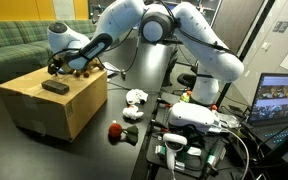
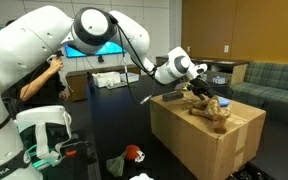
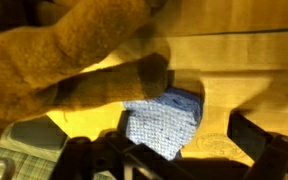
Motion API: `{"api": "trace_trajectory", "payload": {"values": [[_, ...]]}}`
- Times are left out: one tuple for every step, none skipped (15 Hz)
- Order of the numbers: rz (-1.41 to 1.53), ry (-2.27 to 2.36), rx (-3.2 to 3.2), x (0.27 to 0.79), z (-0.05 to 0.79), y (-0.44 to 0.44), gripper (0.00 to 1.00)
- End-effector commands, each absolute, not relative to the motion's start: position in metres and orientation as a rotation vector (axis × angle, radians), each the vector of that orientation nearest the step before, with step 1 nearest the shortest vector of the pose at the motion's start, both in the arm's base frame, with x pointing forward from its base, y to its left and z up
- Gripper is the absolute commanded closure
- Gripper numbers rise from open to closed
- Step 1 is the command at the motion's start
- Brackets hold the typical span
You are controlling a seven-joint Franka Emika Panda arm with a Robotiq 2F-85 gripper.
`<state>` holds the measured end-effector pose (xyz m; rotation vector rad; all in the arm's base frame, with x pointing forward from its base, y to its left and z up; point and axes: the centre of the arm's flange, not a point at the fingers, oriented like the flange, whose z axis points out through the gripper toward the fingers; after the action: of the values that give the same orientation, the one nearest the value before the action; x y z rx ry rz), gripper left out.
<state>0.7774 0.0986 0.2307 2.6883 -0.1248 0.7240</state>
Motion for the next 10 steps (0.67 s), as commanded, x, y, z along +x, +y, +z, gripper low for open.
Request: {"api": "trace_trajectory", "payload": {"values": [[0.739,-0.203,2.722,0.809,0.217,0.099,0.04],[0.72,-0.221,2.733,0.811,0.212,0.098,0.19],[0.707,-0.239,2.737,0.812,0.21,0.098,0.29],[0.684,-0.251,2.745,0.813,0.208,0.097,0.29],[0.667,-0.262,2.746,0.814,0.209,0.096,0.35],[0.655,-0.266,2.748,0.813,0.21,0.096,0.44],[0.645,-0.269,2.753,0.812,0.211,0.097,0.52],[0.637,-0.258,2.76,0.809,0.212,0.101,0.61],[0.632,-0.245,2.76,0.807,0.213,0.105,0.68],[0.624,-0.225,2.763,0.803,0.214,0.11,0.75]]}}
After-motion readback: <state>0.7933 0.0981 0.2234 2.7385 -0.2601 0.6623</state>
